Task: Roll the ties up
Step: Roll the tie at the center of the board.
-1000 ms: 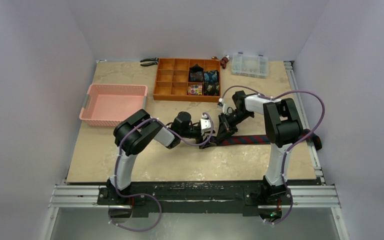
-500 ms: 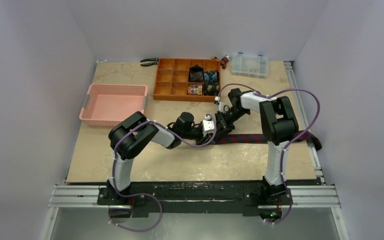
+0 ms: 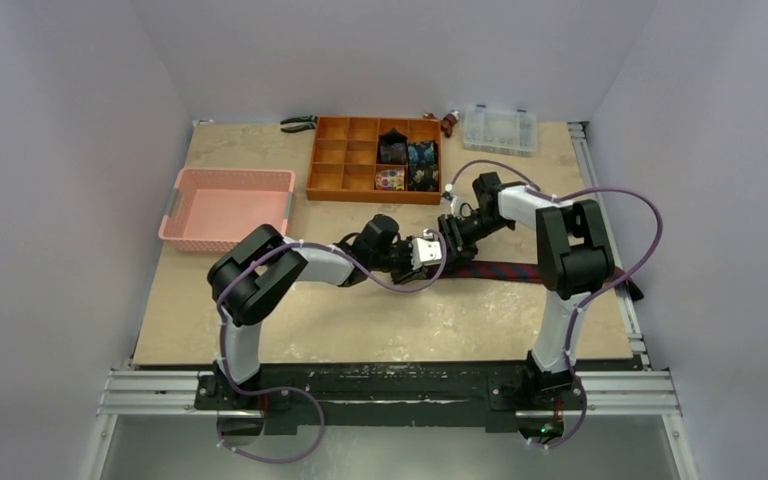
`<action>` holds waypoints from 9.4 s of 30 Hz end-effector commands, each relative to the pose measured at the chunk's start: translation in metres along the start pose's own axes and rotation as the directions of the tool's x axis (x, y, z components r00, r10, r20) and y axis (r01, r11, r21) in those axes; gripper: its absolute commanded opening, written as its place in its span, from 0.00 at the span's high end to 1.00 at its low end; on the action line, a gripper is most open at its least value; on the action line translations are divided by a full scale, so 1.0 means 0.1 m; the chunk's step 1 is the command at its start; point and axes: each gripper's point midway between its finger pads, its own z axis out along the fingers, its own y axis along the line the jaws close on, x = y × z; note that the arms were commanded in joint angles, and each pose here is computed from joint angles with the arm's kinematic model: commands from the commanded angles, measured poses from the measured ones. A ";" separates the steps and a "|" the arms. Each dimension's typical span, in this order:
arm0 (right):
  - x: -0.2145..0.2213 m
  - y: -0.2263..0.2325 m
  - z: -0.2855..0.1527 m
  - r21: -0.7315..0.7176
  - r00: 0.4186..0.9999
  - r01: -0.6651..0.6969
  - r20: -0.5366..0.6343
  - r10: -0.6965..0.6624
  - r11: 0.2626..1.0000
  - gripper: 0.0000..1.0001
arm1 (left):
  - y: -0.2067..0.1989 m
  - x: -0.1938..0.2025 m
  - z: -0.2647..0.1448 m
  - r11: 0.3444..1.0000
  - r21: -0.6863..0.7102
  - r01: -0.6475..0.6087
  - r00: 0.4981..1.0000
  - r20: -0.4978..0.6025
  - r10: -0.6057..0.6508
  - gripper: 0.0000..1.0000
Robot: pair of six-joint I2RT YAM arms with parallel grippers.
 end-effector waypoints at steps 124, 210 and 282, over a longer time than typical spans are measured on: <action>0.01 -0.28 0.37 -0.045 0.984 0.085 -0.150 -0.091 0.995 1.00 | -0.33 0.73 0.13 0.988 0.155 0.011 0.992 -0.123 0.008 0.57; -0.02 -0.44 0.41 -0.092 0.985 0.109 -0.122 -0.120 0.990 1.00 | -0.24 0.36 0.15 0.992 0.115 0.049 0.999 -0.022 -0.046 0.19; -0.43 0.00 -0.64 0.227 0.819 0.555 0.017 -0.573 0.800 0.42 | -0.36 0.33 -0.35 0.969 0.187 0.162 0.985 -0.096 -0.146 1.00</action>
